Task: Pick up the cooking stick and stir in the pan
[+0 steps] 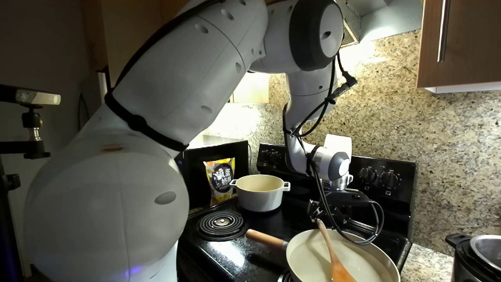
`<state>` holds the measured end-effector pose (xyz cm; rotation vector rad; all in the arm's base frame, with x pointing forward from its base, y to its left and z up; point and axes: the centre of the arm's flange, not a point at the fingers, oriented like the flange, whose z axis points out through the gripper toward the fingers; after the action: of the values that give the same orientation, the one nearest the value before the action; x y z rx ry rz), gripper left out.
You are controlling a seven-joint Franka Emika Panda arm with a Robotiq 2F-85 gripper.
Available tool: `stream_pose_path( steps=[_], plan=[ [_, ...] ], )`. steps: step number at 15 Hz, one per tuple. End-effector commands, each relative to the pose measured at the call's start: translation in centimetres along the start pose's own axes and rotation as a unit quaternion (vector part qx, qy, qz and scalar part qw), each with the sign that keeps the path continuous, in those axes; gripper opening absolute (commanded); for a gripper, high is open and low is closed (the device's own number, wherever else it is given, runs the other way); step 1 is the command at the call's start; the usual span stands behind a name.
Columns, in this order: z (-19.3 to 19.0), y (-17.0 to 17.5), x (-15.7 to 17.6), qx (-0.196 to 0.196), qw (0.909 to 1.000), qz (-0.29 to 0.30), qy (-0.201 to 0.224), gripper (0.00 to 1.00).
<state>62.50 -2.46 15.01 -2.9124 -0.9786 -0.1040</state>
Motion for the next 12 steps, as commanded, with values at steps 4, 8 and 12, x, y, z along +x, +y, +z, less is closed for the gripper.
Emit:
stream_pose_path(
  steps=[4, 8, 12],
  plan=[
    [-3.0, -0.4, 0.4, -0.001, 0.9988, -0.041, 0.028, 1.0],
    [-2.4, -0.3, 1.7, 0.015, 0.9979, -0.054, 0.031, 0.75],
    [-1.5, 0.2, 1.4, 0.034, 0.9972, -0.062, 0.025, 0.99]
  ],
)
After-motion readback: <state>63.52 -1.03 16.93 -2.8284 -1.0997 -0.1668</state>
